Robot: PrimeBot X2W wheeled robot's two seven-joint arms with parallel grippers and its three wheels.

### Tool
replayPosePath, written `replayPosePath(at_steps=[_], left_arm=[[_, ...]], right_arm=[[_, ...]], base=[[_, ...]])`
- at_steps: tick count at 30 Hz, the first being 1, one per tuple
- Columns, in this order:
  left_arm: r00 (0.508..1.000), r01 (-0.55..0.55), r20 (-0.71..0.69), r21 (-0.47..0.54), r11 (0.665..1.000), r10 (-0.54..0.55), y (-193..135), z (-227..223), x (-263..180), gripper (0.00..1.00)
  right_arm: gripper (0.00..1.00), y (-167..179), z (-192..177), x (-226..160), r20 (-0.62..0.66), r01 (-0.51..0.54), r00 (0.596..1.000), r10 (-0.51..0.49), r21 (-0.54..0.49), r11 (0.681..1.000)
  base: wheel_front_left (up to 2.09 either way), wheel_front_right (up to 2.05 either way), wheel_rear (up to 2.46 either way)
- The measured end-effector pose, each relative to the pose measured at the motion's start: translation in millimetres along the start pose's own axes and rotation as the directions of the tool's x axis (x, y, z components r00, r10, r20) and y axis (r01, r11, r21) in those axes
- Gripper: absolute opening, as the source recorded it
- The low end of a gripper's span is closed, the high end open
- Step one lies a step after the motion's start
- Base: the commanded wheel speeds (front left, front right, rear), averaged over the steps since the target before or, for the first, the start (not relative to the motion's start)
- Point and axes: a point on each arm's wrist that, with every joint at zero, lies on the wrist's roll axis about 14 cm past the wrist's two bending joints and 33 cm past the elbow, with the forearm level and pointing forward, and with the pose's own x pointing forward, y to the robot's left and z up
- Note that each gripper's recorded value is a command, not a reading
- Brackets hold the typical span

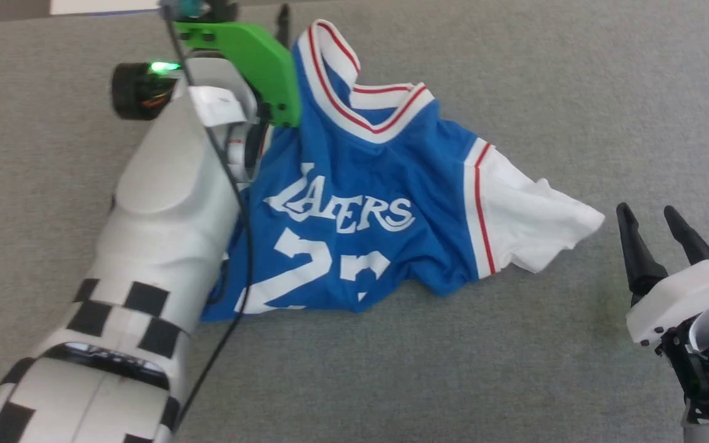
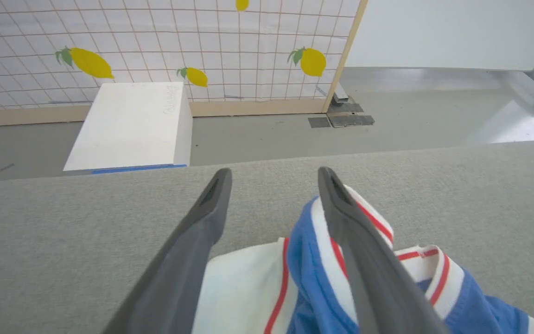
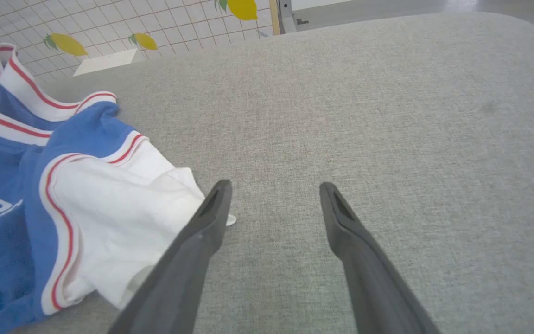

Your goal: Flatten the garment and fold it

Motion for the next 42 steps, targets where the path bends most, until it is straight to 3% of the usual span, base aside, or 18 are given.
replayPosePath(at_steps=[6,14,20,21,22,30,34,37,42], left_arm=[[0.962,-0.185,-0.203,0.004,0.983,0.182,64.4,-27.7,-31.0,1.00],[0.850,-0.182,-0.495,0.042,0.982,0.179,63.5,-104.3,-56.9,1.00],[0.807,-0.161,-0.572,0.021,0.987,0.144,53.2,-125.9,-56.2,1.00],[0.806,-0.160,-0.576,0.013,0.987,0.138,51.9,-126.3,-55.4,0.23],[0.812,-0.161,-0.569,-0.003,0.987,0.131,51.1,-125.3,-54.3,0.00],[0.903,-0.180,-0.420,-0.182,0.967,0.089,52.7,-106.7,-56.3,0.00],[0.968,-0.159,-0.230,-0.271,0.949,0.097,60.3,-72.1,-62.6,0.00],[0.987,-0.135,-0.119,-0.301,0.944,0.103,63.1,-50.7,-72.2,0.00],[0.989,-0.139,-0.088,-0.324,0.936,0.117,62.0,-56.6,-94.4,0.00]], right_arm=[[1.00,20.2,7.0,-1.1,0.009,-0.055,0.998,0.055,-0.011,0.998],[1.00,20.6,10.5,-1.9,0.014,-0.056,0.998,0.056,-0.015,0.998],[1.00,3.4,7.7,-5.1,0.007,-0.009,1.000,0.009,-0.012,1.000],[1.00,1.9,7.4,-5.4,0.006,-0.004,1.000,0.004,-0.013,1.000],[1.00,1.0,7.2,-5.6,0.006,-0.002,1.000,0.002,-0.013,1.000],[1.00,2.8,13.6,-9.4,0.024,-0.008,1.000,0.009,-0.020,1.000],[1.00,9.0,18.0,-10.5,0.017,-0.035,0.999,0.036,-0.060,0.998],[1.00,14.7,16.3,-6.2,-0.035,-0.064,0.998,0.060,-0.124,0.990],[1.00,32.0,4.7,10.7,-0.193,-0.145,0.976,0.100,-0.236,0.961]], base=[[0.00,0.00,0.00],[0.00,0.00,0.00],[0.00,0.00,0.00],[0.00,0.00,0.00],[0.00,0.00,0.00],[0.00,0.00,0.00],[0.00,0.00,0.00],[0.00,0.00,0.00],[0.00,0.00,0.00]])
